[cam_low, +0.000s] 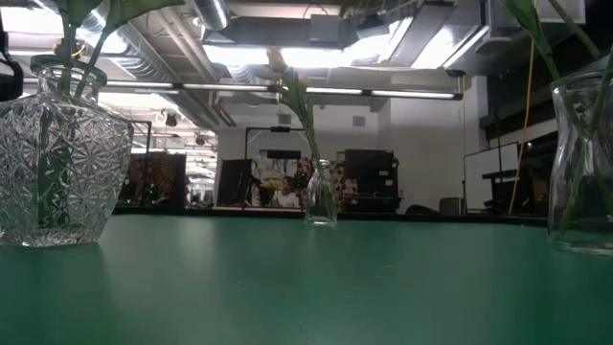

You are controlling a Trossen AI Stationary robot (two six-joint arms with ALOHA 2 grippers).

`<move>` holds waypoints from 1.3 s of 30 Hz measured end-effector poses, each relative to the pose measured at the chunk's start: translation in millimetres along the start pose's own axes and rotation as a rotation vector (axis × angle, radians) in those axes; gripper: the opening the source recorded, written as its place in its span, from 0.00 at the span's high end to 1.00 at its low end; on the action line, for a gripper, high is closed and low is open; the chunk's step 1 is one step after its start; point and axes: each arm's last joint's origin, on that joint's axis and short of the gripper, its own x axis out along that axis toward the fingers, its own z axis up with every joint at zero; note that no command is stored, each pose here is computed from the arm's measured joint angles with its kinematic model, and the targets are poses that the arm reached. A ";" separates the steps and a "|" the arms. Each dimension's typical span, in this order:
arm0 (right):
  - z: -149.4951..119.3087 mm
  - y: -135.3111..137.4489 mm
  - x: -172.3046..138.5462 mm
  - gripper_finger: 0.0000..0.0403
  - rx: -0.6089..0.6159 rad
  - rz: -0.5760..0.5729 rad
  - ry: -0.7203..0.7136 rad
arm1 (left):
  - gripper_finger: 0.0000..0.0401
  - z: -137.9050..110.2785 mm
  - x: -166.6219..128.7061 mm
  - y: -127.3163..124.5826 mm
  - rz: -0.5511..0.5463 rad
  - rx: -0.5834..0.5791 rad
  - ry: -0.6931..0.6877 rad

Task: Sort flowers into vase by color
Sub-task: Put the red-yellow tulip into the bottom right transparent vase

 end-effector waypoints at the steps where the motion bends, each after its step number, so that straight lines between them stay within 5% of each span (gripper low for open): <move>1: 2.2 -3.5 -0.1 0.99 0.006 0.000 0.000 | 0.51 0.0 0.0 0.0 0.000 0.000 0.000; 10: 35.2 -73.5 -16.4 0.99 -0.021 0.102 0.000 | 0.51 0.2 0.0 0.7 0.024 0.001 -0.010; 22: 45.0 -154.9 -30.7 1.00 -0.054 0.481 0.001 | 0.51 0.5 0.0 1.2 0.042 -0.007 -0.017; 29: 7.7 -161.8 -36.8 1.00 -0.146 0.667 -0.024 | 0.51 0.5 0.0 1.2 0.041 -0.026 -0.017; 34: -18.9 -149.4 -49.0 1.00 -0.230 0.699 -0.053 | 0.51 0.5 0.0 1.3 0.041 -0.028 -0.017; 39: -22.5 -139.8 -51.7 1.00 -0.098 0.647 -0.006 | 0.51 0.5 0.0 1.2 0.041 -0.048 -0.018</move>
